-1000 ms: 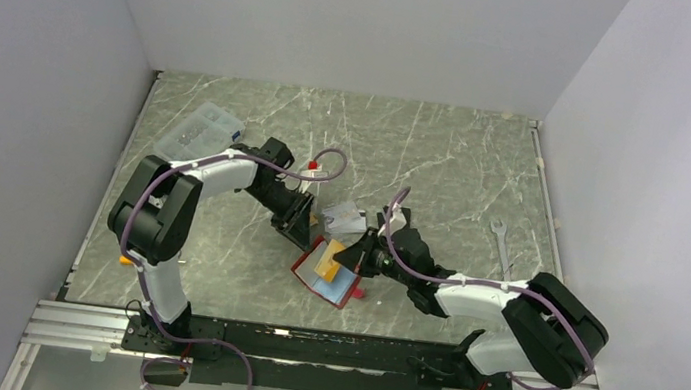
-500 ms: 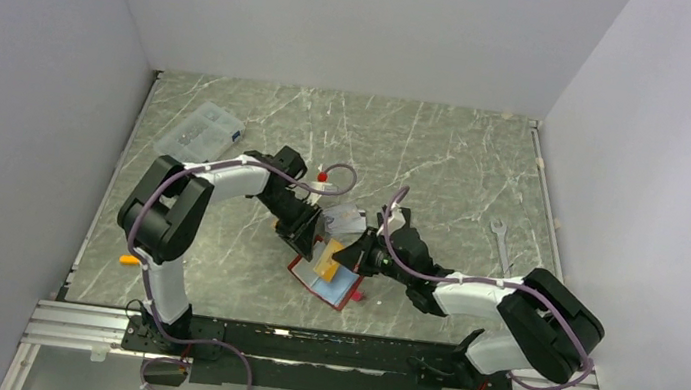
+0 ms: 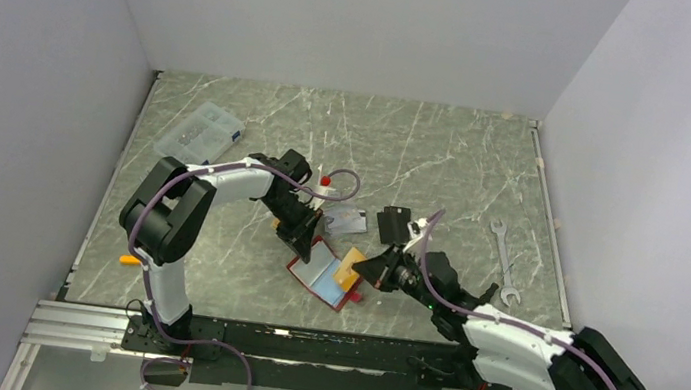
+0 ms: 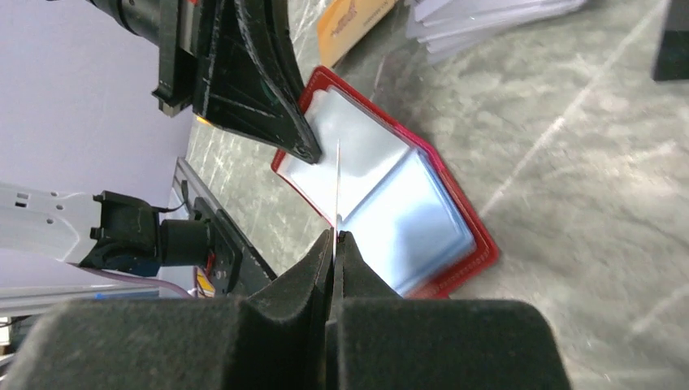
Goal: Put the credit cards into the card holder
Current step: Move the card holder to the center of the board.
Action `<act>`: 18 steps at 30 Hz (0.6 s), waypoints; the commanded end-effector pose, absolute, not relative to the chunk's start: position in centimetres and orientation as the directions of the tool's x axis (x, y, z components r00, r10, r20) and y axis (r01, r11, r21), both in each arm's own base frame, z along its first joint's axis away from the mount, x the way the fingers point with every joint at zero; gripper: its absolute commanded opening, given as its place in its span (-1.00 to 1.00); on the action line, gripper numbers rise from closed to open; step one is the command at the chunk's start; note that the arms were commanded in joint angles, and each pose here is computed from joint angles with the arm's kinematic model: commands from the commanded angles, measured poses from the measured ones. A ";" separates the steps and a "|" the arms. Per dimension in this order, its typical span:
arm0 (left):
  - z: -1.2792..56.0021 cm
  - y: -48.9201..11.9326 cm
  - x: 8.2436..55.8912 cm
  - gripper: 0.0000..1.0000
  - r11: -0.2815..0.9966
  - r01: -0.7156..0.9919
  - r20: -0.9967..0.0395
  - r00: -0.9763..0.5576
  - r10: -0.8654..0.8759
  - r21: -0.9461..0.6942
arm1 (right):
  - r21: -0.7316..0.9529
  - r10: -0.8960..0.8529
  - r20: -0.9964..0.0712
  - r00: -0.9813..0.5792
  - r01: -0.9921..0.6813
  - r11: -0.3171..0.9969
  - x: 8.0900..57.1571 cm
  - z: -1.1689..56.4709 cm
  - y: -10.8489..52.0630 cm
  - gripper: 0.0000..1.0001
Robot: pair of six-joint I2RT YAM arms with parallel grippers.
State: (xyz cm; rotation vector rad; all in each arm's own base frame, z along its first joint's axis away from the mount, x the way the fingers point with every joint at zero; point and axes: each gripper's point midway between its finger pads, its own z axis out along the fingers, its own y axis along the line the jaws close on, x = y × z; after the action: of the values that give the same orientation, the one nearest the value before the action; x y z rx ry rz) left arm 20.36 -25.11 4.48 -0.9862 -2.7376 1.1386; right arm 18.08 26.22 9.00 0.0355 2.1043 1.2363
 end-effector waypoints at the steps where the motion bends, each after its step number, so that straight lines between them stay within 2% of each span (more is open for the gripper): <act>1: 4.9 -25.5 20.6 -1.00 0.531 0.554 -0.226 -0.797 0.560 -0.642 | 0.782 0.390 -0.521 -0.759 -0.242 0.574 17.3 7.7 24.2 -1.00; 18: 4.7 -25.5 20.6 -1.00 0.533 0.550 -0.220 -0.799 0.560 -0.643 | 0.762 0.367 -0.505 -0.781 -0.205 0.614 16.1 5.5 22.9 -1.00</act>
State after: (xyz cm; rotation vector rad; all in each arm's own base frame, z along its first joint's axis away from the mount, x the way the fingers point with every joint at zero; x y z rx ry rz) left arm 20.33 -25.11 4.48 -0.9844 -2.7374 1.1368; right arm 15.95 23.19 5.57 0.1067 2.2047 1.1536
